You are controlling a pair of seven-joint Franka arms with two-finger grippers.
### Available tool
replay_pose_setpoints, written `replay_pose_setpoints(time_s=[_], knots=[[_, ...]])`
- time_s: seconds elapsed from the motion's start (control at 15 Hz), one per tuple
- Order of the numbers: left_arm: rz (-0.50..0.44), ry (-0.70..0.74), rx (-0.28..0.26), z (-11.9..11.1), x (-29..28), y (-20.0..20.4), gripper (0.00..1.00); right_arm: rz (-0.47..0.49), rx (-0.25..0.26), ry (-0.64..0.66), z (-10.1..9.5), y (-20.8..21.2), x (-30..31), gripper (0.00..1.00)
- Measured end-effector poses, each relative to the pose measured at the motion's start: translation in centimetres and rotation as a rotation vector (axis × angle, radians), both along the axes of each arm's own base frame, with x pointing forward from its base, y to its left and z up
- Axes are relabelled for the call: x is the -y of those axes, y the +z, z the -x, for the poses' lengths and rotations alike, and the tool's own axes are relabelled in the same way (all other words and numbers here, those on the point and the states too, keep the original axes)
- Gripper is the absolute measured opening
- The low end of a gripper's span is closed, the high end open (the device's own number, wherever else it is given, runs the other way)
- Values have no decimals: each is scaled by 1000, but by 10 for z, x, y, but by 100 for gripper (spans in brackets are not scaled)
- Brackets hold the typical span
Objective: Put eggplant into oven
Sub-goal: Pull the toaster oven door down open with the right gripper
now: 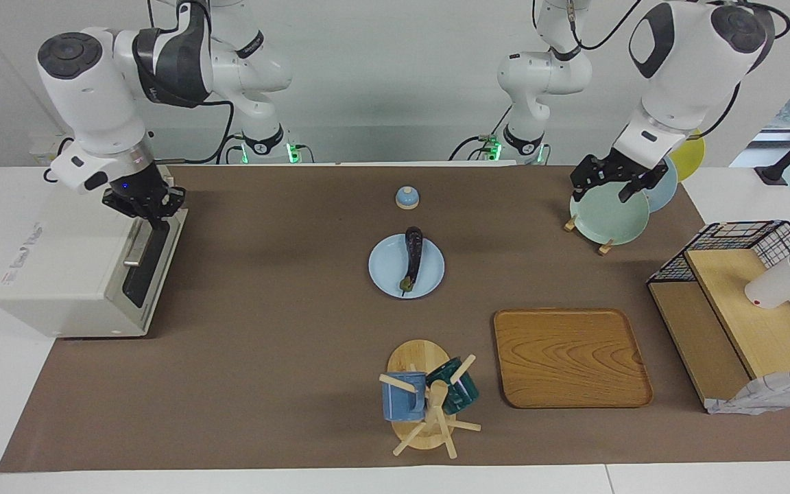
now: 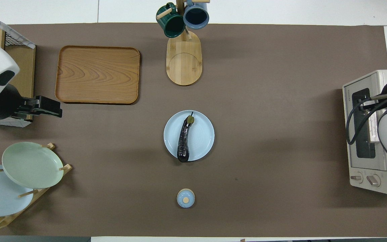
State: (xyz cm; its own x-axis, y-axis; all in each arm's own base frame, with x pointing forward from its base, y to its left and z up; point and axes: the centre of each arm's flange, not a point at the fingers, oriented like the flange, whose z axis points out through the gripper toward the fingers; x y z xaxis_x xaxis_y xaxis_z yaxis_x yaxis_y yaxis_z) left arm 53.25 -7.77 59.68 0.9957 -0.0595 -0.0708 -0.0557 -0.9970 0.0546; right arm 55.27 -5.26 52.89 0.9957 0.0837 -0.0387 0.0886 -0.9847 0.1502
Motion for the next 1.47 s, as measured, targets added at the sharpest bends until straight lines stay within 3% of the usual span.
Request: replay_pose_setpoints(time_s=[0.2, 0.6, 0.87, 1.2, 1.47], knots=[[-21, -4, -7, 0, -2, 13, 100, 24, -8, -24, 5, -25, 24, 1], [-27, 22, 15, -15, -13, -17, 100, 54, -39, -37, 13, -47, 42, 1], [-46, 1, -24, -10, -6, -19, 100, 53, -45, -38, 15, -54, 43, 1], [-58, -18, -65, 4, 1, 15, 100, 51, -35, -25, 18, -61, 38, 1], [-57, -13, -50, 8, -1, 28, 100, 43, -30, 2, 18, -67, 12, 1]])
